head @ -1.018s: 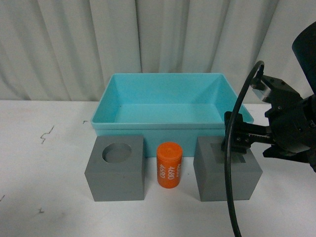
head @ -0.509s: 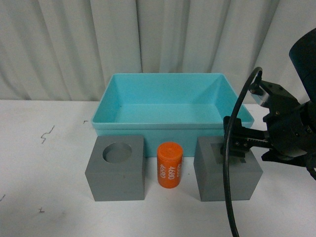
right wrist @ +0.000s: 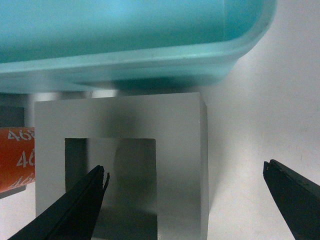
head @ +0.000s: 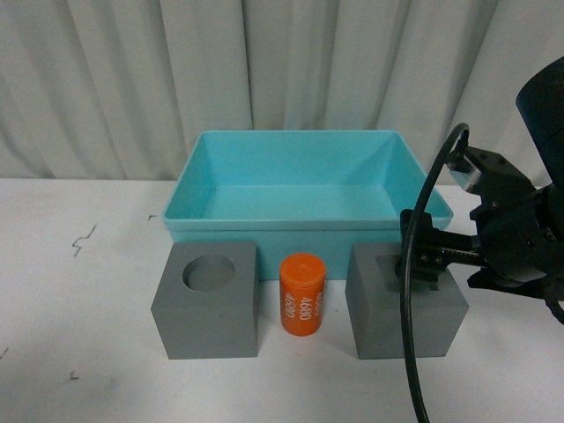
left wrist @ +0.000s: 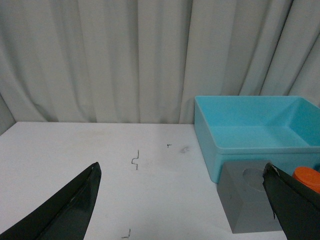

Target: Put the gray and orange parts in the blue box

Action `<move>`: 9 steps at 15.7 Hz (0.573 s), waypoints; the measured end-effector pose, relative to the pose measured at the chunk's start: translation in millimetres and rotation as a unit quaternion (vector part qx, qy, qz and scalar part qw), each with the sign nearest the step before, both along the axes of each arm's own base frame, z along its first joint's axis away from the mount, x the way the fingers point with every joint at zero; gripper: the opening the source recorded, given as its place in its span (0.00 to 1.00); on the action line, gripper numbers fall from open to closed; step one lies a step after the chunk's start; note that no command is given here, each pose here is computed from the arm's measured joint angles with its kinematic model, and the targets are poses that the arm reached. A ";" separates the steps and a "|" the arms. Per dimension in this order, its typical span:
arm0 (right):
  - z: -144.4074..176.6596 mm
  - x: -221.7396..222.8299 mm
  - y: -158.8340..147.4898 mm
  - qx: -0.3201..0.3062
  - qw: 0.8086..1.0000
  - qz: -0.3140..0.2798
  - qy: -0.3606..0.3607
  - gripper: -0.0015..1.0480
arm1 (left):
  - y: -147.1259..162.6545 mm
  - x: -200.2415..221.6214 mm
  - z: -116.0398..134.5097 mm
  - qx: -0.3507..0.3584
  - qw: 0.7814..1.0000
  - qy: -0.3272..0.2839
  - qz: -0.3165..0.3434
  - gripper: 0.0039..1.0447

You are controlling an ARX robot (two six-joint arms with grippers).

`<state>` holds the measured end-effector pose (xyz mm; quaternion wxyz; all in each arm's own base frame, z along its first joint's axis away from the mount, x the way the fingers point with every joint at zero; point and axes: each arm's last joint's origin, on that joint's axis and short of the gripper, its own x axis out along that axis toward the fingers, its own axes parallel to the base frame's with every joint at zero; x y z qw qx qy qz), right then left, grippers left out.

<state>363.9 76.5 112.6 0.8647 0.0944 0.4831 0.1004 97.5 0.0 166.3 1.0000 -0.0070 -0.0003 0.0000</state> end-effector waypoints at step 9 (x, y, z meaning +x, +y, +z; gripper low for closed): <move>-3.9 -0.2 -0.3 0.001 1.000 -0.001 -0.004 0.48 | 0.0 0.0 0.0 0.000 1.000 0.000 0.000 0.94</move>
